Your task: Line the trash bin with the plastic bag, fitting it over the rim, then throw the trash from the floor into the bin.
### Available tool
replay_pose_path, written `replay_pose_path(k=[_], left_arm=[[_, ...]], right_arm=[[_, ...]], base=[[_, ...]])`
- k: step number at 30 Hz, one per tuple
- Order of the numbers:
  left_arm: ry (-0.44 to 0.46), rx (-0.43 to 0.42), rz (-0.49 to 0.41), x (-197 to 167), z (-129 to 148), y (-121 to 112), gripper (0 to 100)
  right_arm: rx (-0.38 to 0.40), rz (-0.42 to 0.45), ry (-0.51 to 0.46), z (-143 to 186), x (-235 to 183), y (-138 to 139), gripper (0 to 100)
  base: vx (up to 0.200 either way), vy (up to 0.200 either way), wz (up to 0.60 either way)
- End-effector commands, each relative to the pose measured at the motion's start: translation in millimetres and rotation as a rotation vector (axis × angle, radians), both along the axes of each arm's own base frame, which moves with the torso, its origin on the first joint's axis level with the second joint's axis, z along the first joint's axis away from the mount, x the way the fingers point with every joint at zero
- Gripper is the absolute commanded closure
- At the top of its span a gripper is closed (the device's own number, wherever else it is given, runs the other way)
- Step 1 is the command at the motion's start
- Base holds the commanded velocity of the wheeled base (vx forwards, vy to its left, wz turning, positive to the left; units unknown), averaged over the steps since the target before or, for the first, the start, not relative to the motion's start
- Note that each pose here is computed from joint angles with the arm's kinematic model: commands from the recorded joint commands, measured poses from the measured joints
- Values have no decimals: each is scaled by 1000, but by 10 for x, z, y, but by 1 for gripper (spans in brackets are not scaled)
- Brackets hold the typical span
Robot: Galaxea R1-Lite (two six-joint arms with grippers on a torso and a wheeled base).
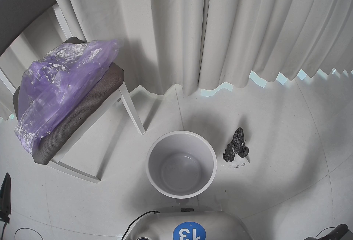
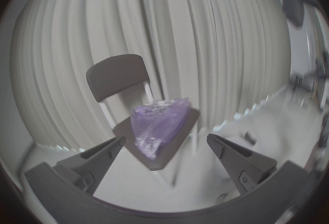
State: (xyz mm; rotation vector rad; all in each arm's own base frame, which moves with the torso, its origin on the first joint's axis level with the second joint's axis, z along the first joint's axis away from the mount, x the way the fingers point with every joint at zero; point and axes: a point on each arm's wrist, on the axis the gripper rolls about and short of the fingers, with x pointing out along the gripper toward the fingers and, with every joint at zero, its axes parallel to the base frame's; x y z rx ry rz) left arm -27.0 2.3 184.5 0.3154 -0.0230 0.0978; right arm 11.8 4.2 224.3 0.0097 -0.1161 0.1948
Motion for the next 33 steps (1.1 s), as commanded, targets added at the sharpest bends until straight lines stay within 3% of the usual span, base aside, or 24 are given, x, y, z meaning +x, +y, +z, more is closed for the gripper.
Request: replay_pose_path(k=[1, 4, 7, 12, 21, 29, 33], left_arm=[[310, 203, 168, 468, 134, 38, 0], [337, 209, 166, 526, 130, 41, 0], [427, 218, 159, 733, 134, 50, 0], [489, 240, 161, 962, 194, 64, 0], [528, 289, 239, 1356, 213, 99, 0], [611, 303, 218, 1545, 114, 91, 0], [611, 304, 233, 1706, 116, 104, 0]], right_arm=[[6, 49, 121, 140, 741, 42, 0], [40, 62, 121, 143, 814, 56, 0], [95, 65, 136, 121, 923, 67, 0], [104, 70, 149, 123, 977, 72, 0], [129, 70, 130, 175, 1032, 73, 0], [143, 69, 116, 210, 1036, 68, 0], [144, 69, 115, 224, 1062, 67, 0]], base=[[0, 0, 0], [0, 0, 0], [0, 0, 0], [0, 0, 0], [0, 0, 0], [0, 0, 0], [0, 0, 0]])
